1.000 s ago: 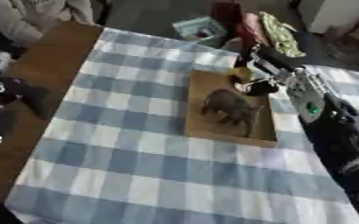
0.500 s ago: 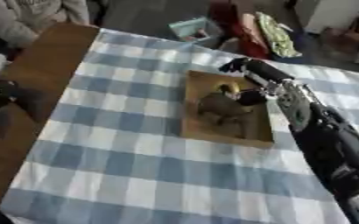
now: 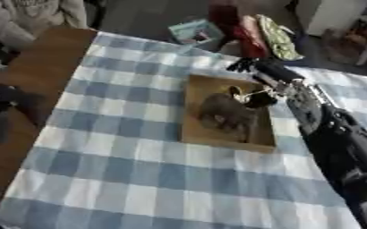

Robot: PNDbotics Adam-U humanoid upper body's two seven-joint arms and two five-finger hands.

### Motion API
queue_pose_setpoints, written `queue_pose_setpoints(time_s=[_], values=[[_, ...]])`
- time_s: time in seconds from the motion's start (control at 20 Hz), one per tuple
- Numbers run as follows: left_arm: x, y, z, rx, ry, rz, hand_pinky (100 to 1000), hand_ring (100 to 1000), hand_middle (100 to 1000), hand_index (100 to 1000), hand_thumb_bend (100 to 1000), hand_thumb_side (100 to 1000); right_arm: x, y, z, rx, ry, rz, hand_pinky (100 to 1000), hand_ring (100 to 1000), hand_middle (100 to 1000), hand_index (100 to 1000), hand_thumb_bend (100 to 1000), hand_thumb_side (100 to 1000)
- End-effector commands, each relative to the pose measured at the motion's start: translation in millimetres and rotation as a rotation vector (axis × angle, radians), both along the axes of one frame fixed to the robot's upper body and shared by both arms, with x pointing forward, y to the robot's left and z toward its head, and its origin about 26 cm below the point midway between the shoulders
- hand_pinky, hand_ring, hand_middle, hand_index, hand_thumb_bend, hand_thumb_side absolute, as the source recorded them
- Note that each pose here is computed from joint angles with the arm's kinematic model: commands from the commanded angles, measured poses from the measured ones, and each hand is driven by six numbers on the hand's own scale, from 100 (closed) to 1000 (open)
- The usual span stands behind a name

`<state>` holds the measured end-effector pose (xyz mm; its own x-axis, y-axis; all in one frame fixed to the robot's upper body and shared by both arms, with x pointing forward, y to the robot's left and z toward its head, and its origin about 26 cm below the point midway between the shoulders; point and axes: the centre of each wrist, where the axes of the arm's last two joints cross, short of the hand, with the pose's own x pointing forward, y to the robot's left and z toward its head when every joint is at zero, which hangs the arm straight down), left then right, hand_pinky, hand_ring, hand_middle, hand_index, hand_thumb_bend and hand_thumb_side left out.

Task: Pick up objects on the table and place them in the box.

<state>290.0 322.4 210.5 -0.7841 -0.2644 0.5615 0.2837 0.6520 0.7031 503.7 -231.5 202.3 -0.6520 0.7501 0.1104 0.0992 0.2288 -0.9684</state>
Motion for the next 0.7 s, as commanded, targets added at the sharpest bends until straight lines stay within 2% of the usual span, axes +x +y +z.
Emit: queue_pose_setpoints(time_s=[0.05,0.2,0.4,0.7], values=[[-3.9,3.1,8.0,0.017,-0.027,0.015,865,558,557,772,100,661,-3.3,-15.1,38.4,0.018,-0.115,0.003,802,815,780,876,100,176],[-4.7,4.5,6.4,0.015,-0.021,0.026,866,558,557,771,100,667,-8.5,-25.7,50.3,0.065,-0.157,0.040,793,801,750,867,100,100],[-6.0,6.8,4.0,0.015,-0.016,0.043,867,558,557,771,100,671,-20.7,-44.6,63.0,0.133,-0.191,0.102,794,798,740,866,100,100],[-7.7,9.9,1.1,0.008,-0.013,0.070,868,558,558,771,100,673,-48.1,-77.1,72.3,0.261,-0.196,0.153,796,794,717,863,100,100]])
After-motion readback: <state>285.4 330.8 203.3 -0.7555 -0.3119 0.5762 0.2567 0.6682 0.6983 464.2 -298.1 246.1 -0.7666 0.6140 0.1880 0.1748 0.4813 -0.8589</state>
